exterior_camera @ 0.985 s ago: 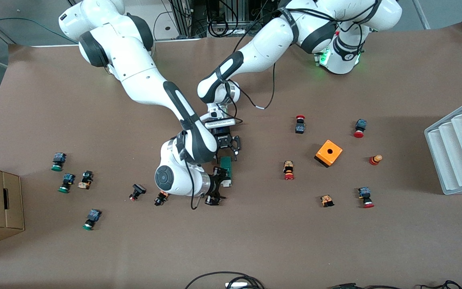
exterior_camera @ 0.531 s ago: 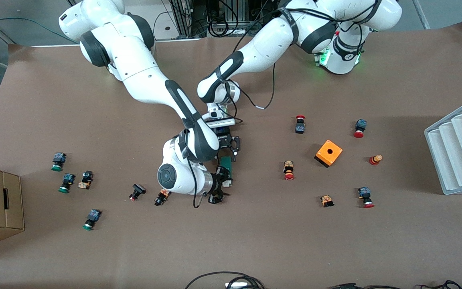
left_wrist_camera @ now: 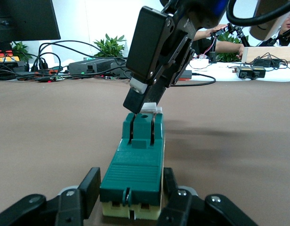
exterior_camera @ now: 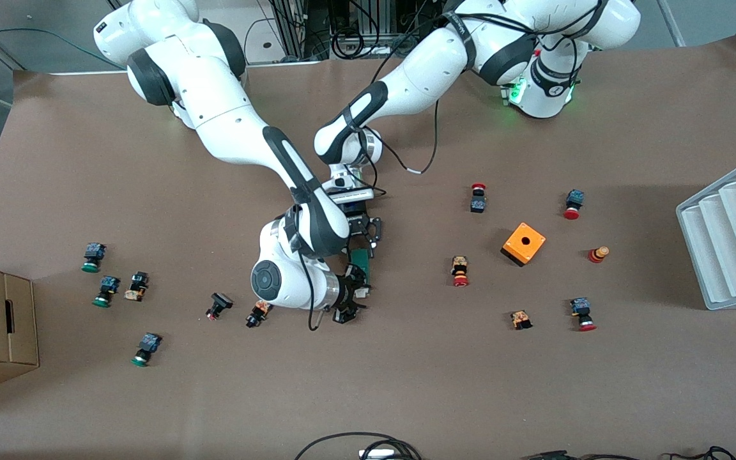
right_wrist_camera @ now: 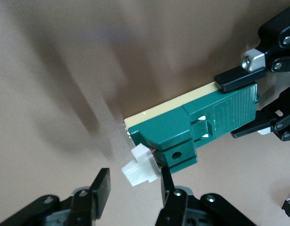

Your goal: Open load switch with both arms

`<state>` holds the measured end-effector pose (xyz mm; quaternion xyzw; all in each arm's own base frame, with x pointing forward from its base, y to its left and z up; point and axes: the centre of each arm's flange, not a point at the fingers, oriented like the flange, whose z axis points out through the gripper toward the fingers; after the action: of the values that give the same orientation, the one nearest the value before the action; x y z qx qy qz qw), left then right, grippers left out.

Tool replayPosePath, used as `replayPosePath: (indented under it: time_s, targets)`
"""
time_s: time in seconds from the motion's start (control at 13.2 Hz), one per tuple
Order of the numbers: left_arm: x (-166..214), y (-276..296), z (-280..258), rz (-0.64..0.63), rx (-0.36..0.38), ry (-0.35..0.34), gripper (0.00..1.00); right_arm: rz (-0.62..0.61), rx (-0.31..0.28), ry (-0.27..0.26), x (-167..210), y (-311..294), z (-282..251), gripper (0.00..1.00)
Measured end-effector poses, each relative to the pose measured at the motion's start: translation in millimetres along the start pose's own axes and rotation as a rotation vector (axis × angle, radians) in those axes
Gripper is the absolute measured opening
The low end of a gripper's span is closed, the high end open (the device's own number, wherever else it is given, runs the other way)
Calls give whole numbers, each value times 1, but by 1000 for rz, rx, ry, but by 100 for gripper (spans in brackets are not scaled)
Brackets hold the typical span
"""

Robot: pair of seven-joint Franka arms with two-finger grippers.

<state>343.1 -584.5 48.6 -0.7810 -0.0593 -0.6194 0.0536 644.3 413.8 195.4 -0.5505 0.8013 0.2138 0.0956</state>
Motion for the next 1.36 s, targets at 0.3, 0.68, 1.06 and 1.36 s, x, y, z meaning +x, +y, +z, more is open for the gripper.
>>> replayPosePath:
  time_s: [0.3,0.68,1.06,1.36]
  targets:
    - [0,0,0,2,0,0,59,3,-11,2,0,2,-1,40]
    - [0,0,0,5,0,0,58,4,-16,2,0,3,-1,31]
    - [0,0,0,6,0,0,58,6,-16,1,0,3,-2,31]
    - [-1,1,-2,5,-2,-4,58,7,-16,-1,1,3,-2,31]
